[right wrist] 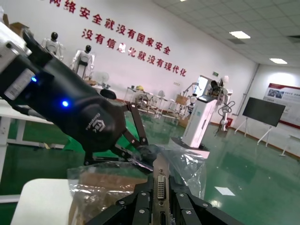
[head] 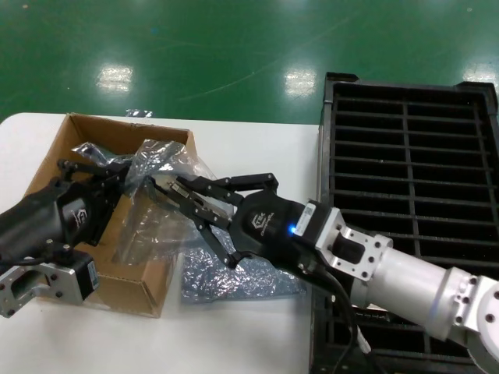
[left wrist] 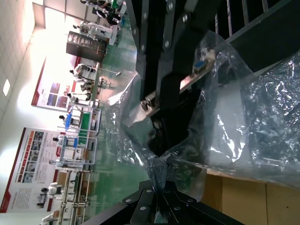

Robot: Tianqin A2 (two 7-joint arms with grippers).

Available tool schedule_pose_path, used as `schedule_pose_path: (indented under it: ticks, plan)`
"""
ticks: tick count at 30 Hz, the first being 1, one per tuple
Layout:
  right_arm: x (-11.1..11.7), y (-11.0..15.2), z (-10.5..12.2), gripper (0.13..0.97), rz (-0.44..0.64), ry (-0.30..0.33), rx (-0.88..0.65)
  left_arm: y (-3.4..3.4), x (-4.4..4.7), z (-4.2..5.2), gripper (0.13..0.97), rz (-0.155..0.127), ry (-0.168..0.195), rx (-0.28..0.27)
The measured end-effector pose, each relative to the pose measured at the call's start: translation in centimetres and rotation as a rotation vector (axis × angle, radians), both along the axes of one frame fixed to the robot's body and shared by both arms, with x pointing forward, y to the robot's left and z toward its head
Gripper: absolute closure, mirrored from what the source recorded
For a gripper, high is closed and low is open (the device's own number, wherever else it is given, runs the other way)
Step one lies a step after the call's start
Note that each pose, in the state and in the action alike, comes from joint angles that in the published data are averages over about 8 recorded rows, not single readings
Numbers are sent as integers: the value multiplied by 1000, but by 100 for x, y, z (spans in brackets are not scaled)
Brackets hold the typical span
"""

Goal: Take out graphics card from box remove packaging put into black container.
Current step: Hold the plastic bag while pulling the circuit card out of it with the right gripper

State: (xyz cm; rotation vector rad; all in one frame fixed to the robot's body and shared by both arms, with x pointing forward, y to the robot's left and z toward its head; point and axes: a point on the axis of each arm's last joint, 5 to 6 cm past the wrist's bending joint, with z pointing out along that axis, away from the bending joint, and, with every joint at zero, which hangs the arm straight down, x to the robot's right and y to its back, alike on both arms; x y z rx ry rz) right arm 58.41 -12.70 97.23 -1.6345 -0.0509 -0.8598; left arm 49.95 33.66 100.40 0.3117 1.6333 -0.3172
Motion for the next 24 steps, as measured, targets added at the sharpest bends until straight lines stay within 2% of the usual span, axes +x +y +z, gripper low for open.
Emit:
schedule_pose_path:
  ticks: [12,24]
  plan:
    - [-200,-72,24,907,25,19,2,0,0,0,959,0,0,0]
    - [-400,-279,182,907,-11,34,-14,0,0,0,959,0,0,0]
